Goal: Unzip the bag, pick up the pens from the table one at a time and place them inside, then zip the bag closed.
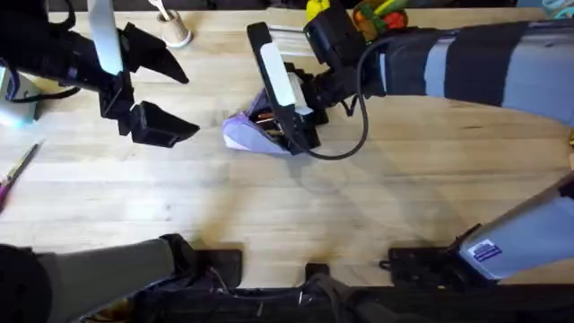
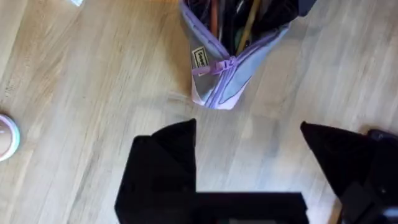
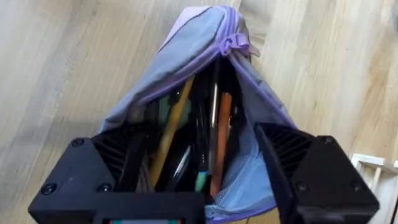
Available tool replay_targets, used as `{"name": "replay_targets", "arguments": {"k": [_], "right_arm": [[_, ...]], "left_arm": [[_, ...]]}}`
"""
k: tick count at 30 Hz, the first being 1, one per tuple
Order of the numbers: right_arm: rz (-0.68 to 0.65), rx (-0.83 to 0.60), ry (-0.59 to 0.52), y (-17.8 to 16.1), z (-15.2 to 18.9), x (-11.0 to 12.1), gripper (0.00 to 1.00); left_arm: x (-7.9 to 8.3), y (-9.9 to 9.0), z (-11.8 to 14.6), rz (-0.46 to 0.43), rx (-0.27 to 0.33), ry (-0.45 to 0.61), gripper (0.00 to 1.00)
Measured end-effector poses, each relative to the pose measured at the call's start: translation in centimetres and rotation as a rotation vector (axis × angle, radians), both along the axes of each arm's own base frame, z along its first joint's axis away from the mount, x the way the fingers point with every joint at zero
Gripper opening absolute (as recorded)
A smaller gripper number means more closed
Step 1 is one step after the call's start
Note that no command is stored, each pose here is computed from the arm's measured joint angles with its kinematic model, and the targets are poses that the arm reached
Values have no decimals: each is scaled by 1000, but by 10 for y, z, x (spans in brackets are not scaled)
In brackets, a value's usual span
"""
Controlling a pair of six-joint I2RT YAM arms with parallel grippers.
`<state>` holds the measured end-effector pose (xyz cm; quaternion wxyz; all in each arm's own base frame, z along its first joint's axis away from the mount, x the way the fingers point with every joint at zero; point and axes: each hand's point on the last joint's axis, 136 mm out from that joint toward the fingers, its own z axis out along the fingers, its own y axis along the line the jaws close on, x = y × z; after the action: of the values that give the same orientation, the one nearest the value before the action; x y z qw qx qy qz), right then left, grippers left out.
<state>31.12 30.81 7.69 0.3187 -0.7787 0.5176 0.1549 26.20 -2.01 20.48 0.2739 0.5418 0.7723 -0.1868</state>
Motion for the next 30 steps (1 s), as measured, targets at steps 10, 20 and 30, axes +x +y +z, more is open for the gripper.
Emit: {"name": "replay_targets", "arguments": {"k": [10,20,30], "right_arm": [[-80,9,57,-2,3,2,996],[-487,216,296,-11,90,4,997],[-1090,469,867,-38,138,14,997]], "left_arm": [[0,0,0,0,0,0,993],[5,2,-3,-5,3,-9,993],[0,11,-43,-74,-74,165,993]]}}
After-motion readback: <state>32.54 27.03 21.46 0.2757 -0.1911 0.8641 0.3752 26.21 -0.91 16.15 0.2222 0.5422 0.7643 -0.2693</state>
